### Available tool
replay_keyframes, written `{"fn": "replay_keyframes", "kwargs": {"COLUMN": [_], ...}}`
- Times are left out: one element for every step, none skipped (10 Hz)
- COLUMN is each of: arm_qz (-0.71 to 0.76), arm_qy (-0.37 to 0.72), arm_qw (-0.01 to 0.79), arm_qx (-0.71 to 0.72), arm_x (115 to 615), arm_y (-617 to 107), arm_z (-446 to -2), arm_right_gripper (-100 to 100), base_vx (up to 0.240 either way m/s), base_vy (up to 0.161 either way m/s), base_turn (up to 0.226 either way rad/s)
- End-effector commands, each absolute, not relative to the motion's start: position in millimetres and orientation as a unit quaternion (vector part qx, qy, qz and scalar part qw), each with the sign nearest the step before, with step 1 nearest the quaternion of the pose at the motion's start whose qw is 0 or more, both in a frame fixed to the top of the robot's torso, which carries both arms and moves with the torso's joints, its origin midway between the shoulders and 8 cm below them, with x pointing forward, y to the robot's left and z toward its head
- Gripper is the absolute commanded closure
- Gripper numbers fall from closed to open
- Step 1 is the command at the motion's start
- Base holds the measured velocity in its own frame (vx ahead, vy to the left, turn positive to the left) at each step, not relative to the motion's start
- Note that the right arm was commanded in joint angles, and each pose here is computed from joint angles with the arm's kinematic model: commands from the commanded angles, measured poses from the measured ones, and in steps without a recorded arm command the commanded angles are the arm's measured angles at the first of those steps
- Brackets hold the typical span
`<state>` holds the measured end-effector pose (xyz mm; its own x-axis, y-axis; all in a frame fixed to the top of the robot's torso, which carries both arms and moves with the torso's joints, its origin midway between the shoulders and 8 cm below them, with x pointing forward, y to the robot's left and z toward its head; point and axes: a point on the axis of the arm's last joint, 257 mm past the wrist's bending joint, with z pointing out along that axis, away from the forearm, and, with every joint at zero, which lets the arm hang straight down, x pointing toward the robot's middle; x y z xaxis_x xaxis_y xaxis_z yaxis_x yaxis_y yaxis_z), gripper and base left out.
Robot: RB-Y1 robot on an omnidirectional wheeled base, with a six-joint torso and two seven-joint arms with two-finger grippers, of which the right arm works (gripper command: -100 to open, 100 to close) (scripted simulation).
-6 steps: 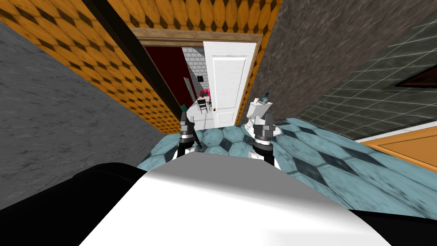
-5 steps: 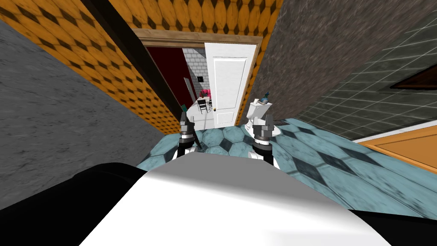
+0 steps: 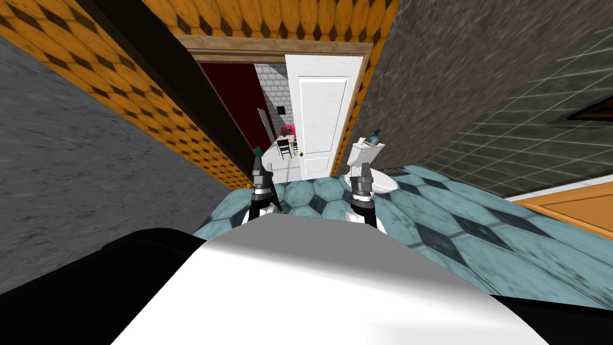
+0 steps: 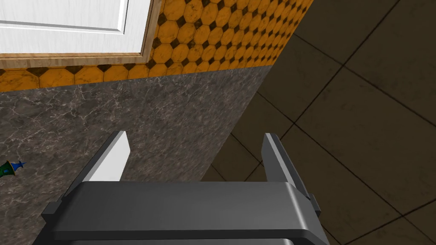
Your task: Pull the door open
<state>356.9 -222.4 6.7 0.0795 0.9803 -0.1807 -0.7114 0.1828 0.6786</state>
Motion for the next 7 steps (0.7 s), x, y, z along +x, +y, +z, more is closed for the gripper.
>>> {"fn": "replay_keyframes", "kwargs": {"arm_qz": [0.589,0.581,0.576,0.567,0.562,0.552,0.547], "arm_qy": [0.327,0.335,0.341,0.351,0.356,0.366,0.371], "arm_qw": [0.708,0.711,0.713,0.717,0.718,0.722,0.723], "arm_qx": [0.211,0.209,0.208,0.205,0.204,0.200,0.199], "arm_x": [363,368,370,375,378,383,385], "arm_y": [-219,-217,-216,-214,-213,-211,-210], "arm_z": [-4,-11,-15,-24,-28,-36,-41], "arm_right_gripper": [-100,-100,-100,-100,-100,-100,-100], "base_vx": [0.063,0.071,0.074,0.076,0.059,0.064,0.065], "base_vy": [0.046,0.047,0.038,0.035,0.036,0.039,0.033], "base_turn": [0.002,0.001,0.000,0.001,0.001,0.000,0.000]}}
